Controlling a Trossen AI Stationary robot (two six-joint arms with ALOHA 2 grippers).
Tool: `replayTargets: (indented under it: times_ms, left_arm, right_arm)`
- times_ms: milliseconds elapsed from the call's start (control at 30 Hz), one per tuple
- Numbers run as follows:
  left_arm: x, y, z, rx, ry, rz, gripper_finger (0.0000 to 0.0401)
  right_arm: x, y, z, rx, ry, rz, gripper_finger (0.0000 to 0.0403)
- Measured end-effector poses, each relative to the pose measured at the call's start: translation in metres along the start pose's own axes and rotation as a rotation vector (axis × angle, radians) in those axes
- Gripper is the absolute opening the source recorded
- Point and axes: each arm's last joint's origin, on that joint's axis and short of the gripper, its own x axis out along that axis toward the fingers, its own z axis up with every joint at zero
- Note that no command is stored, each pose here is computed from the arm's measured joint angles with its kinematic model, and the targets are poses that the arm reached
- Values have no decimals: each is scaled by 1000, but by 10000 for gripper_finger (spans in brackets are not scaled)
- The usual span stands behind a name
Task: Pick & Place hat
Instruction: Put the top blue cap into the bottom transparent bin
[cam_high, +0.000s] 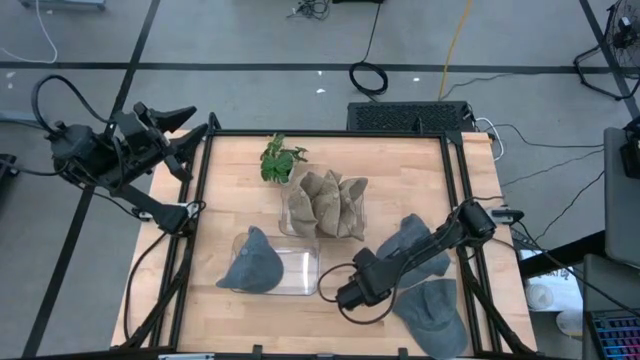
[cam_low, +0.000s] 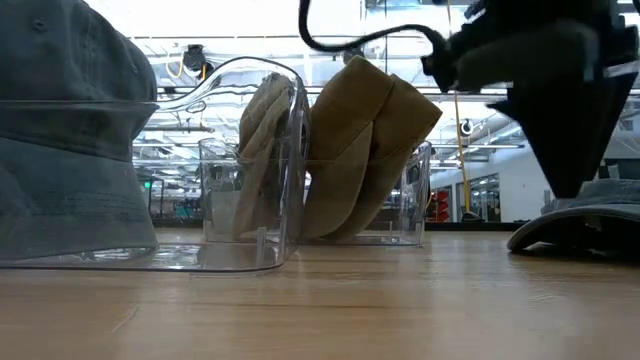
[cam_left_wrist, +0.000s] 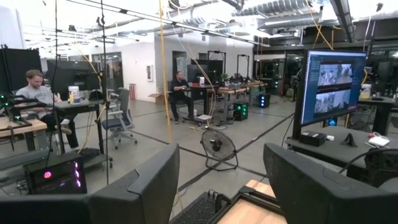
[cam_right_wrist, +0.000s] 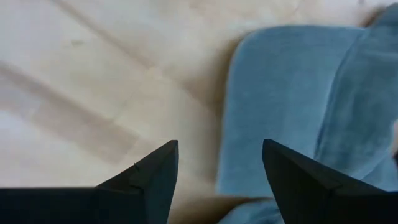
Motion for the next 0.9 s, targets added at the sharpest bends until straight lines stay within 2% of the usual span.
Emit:
replayTargets:
  times_ms: [267,433,533,633,800,900]
  left_arm:
    - [0,0,0,-1,2,0,241]
    - [0,0,0,-2,2,0,241]
    - [0,0,0,-2,2,0,241]
    - [0,0,0,-1,2,-1,241]
    - [0,0,0,-1,2,0,241]
    - [0,0,0,-1,2,0,241]
  right_arm:
    - [28,-3,-3,-19,14,-59,219]
    - [39,-16,-6,31,32,-200,219]
    - [42,-19,-7,22,36,-222,207]
    - [42,-19,-8,21,35,-223,162]
    - [41,-20,-12,20,27,-243,29]
    - [40,-21,-15,26,21,-260,19]
